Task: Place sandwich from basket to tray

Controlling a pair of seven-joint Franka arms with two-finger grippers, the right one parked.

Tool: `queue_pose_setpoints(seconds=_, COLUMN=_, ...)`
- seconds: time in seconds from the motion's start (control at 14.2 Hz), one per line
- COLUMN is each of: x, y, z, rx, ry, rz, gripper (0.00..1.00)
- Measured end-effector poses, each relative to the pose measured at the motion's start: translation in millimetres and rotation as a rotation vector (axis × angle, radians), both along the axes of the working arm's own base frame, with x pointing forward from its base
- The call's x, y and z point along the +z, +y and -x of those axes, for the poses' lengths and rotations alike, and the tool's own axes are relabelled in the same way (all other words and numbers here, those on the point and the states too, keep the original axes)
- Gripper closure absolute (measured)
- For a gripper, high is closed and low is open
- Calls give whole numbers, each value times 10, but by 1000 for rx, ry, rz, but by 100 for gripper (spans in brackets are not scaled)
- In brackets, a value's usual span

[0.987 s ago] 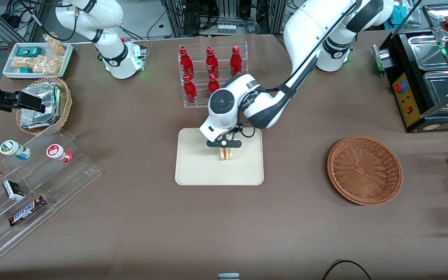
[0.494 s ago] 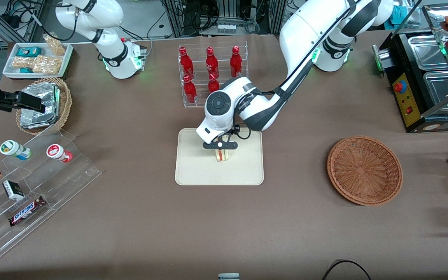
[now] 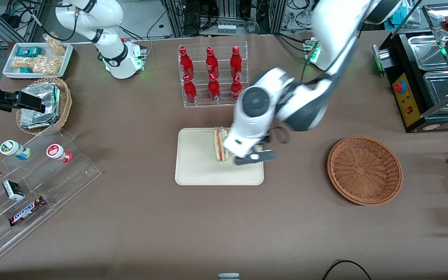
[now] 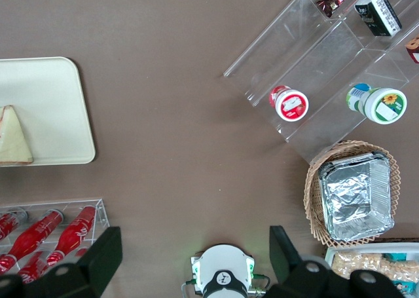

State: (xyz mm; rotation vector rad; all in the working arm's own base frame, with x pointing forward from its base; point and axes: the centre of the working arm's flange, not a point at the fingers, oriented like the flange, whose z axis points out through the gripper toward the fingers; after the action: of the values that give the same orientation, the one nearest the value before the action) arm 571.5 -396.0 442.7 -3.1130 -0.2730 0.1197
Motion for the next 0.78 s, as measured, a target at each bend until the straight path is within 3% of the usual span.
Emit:
queue_pose_setpoints(seconds=0.28, x=914, y=1512, z=-147, rx=21, ry=83, rz=-80, gripper=0)
queue_pose_setpoints(seconds=0.56, x=1429, y=2868, z=-63, rx=-76, ry=176, rz=-74, gripper=0)
queue_pose_setpoints(seconds=0.78, x=1664, y=3109, z=93, rx=-95, ry=186, rz=-73, gripper=0)
